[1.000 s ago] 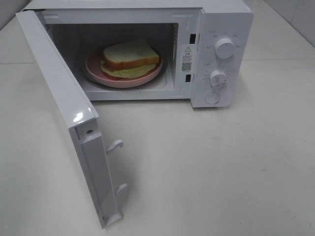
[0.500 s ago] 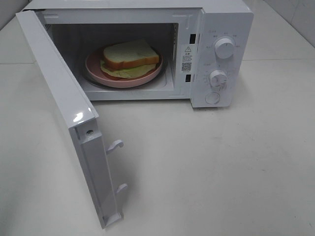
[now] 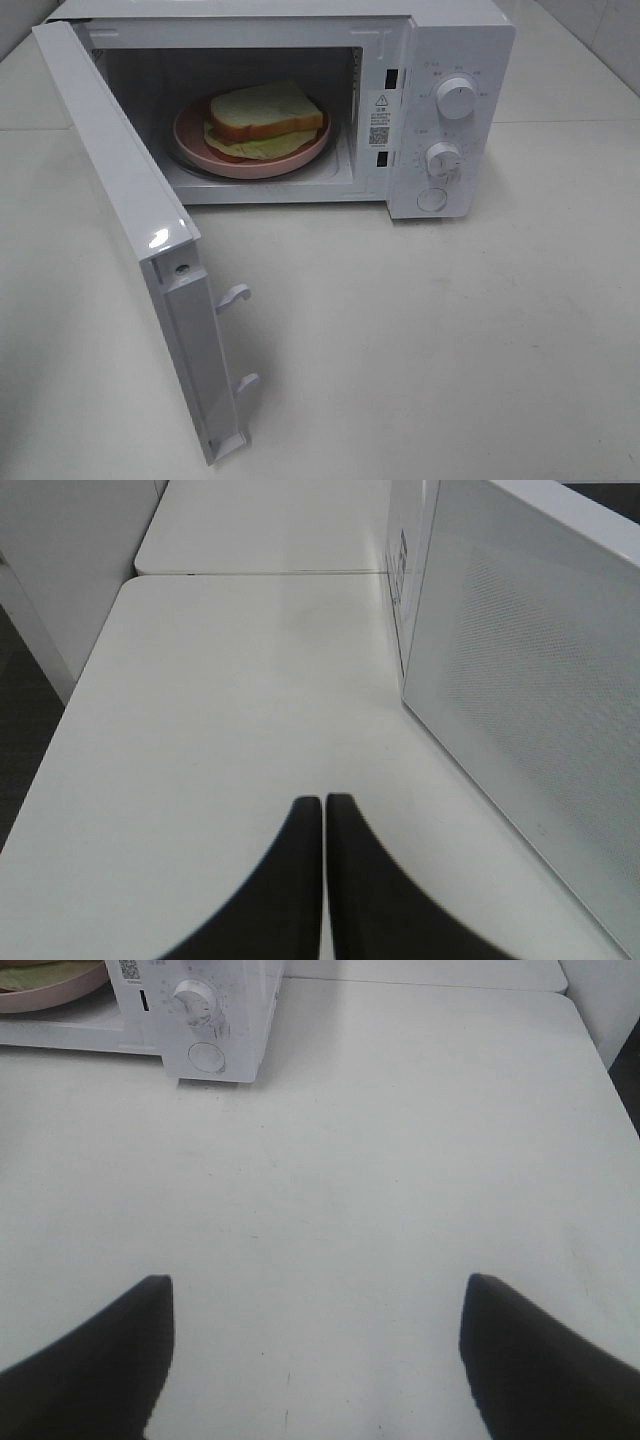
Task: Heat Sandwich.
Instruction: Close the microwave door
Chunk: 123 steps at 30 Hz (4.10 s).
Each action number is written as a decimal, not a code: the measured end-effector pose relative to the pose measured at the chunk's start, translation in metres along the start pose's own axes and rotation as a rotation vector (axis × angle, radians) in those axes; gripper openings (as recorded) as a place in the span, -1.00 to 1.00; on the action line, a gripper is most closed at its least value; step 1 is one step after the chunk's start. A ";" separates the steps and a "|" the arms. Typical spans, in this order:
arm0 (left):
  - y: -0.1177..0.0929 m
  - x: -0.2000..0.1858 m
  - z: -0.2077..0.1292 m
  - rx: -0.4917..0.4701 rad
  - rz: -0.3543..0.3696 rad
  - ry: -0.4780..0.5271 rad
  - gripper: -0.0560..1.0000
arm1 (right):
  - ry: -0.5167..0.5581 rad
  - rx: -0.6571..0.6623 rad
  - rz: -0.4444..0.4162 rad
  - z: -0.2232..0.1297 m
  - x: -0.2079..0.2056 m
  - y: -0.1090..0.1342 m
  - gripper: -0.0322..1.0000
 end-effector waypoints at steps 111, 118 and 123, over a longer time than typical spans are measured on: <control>-0.235 0.271 -0.001 0.172 -0.543 -0.306 -0.89 | 0.000 0.000 0.000 0.000 0.000 0.000 0.54; -0.263 0.278 0.005 0.208 -0.595 -0.302 -0.89 | 0.000 0.000 0.000 0.000 0.000 0.000 0.54; -0.276 0.284 0.006 0.229 -0.618 -0.305 -0.89 | 0.000 0.000 0.000 0.000 0.000 0.000 0.54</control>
Point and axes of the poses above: a point on each arm's last joint axis where the gripper is mounted, x pointing out along that axis toward the gripper, y along the wrist's bending axis when the last joint is at zero, z = x × y, the point moved 1 cm from there along x, pointing out along that axis toward the gripper, and after that the axes turned 3 degrees about x, right-handed, at the moved point
